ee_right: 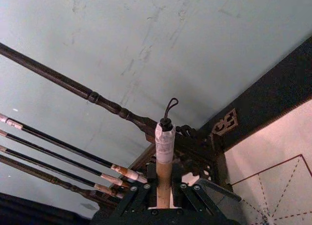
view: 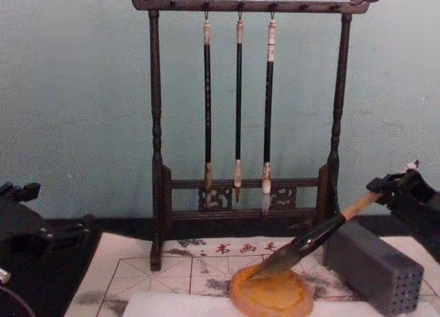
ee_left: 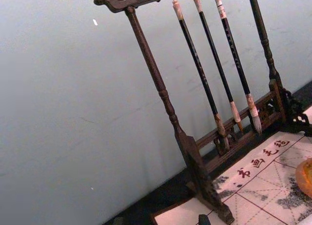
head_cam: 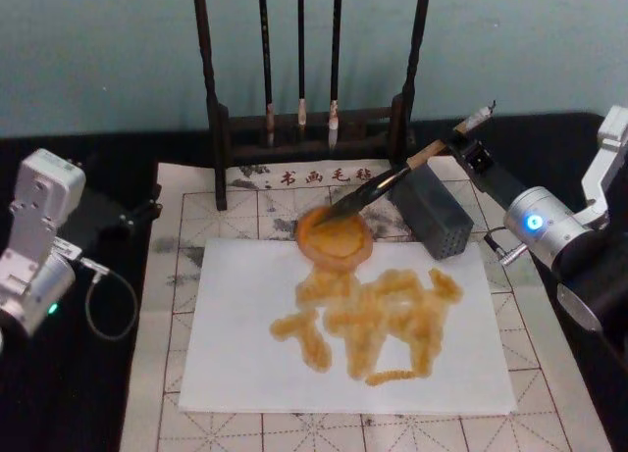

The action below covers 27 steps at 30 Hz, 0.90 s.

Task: Pick up the brush from the inkstone, write on the paper, then place the brush back to its original position.

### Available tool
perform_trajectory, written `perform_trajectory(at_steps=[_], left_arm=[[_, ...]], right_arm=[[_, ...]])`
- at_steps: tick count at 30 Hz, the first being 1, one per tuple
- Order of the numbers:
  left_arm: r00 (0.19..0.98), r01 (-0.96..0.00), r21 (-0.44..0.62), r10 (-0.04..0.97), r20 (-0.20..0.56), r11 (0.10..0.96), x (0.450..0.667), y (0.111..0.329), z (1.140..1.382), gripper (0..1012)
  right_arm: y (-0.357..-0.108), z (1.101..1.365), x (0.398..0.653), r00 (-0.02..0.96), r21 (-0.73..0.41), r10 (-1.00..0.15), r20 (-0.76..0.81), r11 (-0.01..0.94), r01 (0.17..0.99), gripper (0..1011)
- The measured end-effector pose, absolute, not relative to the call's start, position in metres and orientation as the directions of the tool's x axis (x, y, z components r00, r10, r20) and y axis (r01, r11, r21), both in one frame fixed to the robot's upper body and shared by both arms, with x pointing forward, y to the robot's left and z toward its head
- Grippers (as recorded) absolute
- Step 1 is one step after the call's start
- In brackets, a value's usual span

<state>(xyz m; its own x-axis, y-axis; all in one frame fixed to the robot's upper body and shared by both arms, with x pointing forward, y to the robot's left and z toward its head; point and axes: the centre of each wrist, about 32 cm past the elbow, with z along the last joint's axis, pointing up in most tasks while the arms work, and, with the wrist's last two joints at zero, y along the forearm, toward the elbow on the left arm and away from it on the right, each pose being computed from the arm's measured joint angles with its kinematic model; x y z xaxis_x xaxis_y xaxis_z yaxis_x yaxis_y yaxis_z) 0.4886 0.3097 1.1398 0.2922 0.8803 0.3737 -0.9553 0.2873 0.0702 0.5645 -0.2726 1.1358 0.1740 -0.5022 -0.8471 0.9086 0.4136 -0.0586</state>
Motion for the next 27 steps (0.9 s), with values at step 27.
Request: perform_trajectory(at_steps=[27], left_arm=[[0.292, -0.955, 0.070, 0.880, 0.374, 0.287, 0.4886, 0.3097, 1.1398, 1001]], right_arm=[[-0.2660, 1.1324, 0.5658, 0.159, -0.083, -0.511, -0.845, 0.420, 0.904, 192]])
